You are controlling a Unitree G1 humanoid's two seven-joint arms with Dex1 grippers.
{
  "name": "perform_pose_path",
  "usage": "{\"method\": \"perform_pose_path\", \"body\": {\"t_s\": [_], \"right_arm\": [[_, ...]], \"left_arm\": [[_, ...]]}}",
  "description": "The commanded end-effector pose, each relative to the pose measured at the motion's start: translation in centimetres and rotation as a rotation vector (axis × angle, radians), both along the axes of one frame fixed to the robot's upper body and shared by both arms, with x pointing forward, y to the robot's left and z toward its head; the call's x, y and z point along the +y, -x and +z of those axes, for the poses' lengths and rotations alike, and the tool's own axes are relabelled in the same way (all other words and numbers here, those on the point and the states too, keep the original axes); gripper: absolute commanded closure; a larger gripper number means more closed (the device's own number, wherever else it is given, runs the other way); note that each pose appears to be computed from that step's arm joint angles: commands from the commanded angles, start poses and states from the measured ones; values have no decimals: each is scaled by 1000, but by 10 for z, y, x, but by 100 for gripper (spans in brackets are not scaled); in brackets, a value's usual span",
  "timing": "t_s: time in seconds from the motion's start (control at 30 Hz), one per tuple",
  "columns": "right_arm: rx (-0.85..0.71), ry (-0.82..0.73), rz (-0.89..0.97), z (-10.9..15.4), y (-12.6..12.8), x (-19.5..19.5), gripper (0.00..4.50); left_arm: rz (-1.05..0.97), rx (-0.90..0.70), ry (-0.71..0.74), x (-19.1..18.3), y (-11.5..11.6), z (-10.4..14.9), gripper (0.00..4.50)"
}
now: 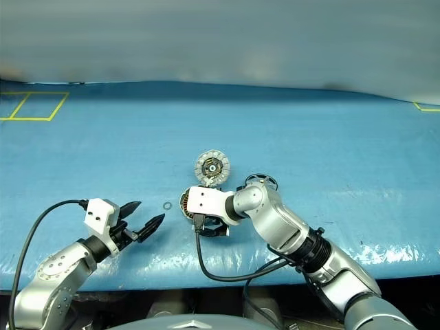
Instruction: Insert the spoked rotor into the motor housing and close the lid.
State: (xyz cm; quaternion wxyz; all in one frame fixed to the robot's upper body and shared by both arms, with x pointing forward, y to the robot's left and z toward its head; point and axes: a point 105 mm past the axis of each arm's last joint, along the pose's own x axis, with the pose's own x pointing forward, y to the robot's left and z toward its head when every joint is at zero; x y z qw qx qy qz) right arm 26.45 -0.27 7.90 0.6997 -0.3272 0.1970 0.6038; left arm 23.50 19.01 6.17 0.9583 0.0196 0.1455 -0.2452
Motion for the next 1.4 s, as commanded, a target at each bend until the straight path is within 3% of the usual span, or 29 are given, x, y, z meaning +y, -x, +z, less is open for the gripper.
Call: {"method": "perform_pose_path", "body": {"t_s": [0.03,0.3,0.6,0.83,1.13,1.4], "right_arm": [[-60,-94,-13,36,-3,2,64],[-70,-313,-112,71,-2,-2,64],[-6,-506,-317,56,-9,18,64],[0,-695,-270,63,9,11,64],[-25,-644,-400,34,6,-32,64],[-31,-646,-484,29,5,-44,64]], "left_arm": [[-31,-36,1,-5,-1,9,0],[-35,-71,-5,-3,-1,14,0],[12,-136,-88,3,4,8,0],[-64,-71,-32,-3,-1,9,0],[-105,-13,-67,-4,-23,4,0],[-99,39,-95,-4,-34,-5,0]]}}
